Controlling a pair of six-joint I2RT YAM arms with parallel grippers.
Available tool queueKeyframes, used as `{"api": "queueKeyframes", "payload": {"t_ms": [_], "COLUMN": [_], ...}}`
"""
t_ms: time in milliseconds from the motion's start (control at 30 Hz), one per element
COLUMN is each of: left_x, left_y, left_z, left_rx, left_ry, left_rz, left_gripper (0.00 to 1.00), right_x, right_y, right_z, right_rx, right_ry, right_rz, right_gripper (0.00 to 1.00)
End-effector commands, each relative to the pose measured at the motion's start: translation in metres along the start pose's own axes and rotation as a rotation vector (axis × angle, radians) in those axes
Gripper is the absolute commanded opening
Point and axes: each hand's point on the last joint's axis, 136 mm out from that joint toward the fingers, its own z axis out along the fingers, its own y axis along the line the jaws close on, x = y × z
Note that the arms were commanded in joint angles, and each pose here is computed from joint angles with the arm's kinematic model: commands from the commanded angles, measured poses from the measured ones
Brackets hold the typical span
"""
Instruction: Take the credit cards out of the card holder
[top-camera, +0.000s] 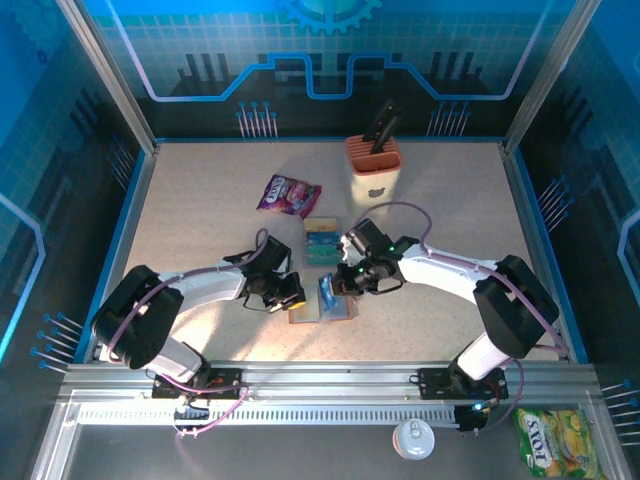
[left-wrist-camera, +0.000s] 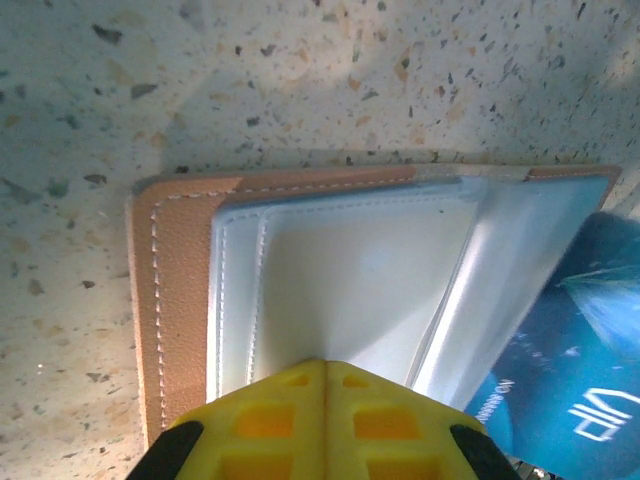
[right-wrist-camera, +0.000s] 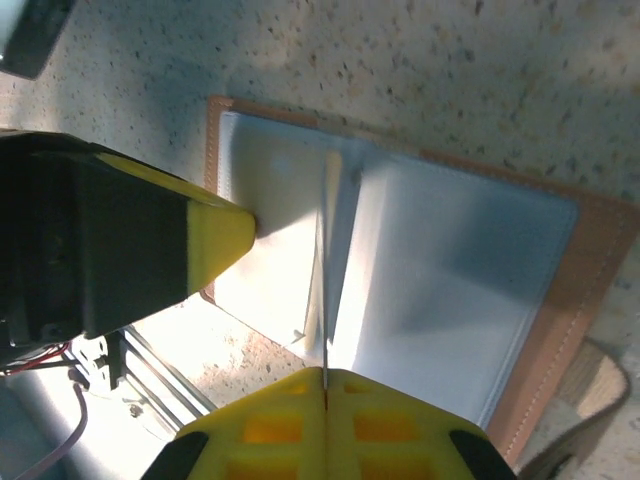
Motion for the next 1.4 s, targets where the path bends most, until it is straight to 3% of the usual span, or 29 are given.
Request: {"api": "queueKeyframes", "payload": {"t_ms": [0,400,633,900,1367], "left_x": [-0.002,-0.011,-0.017,-0.018,-0.023], "left_y": [-0.002,-0.011,-0.009,-0.003,-0.001], "left_z": [-0.008,-0.026,-0.039,-0.055,-0.068], "left_rx": [-0.016,0.015,0.022,0.03,0.056], "left_ry": [-0.022,-0.108,-0.158,-0.22,-0.285], "left_rz": [0.023,0.046,0.036,0.031,0.007], "left_gripper": [0.09,0.15,0.18,0.2,0.25], "right_x": [-0.007,-0.04,-0.064,-0.082,-0.142], "right_y": [0.0,-0.002,0.012,0.011,0.011], "right_z": [-0.018,-0.044,-0.048,-0.051,-0.065], "right_rx": [0.043,0.228,0.208,0.242,0.243], "right_ry": [-0.008,0.052,0.101,0.247,0.259], "right_rz": [-0.125,-0.565,-0.857,-1.09,-1.171], "right_gripper": [0.01,0.0,0.0,0.0,0.0]}}
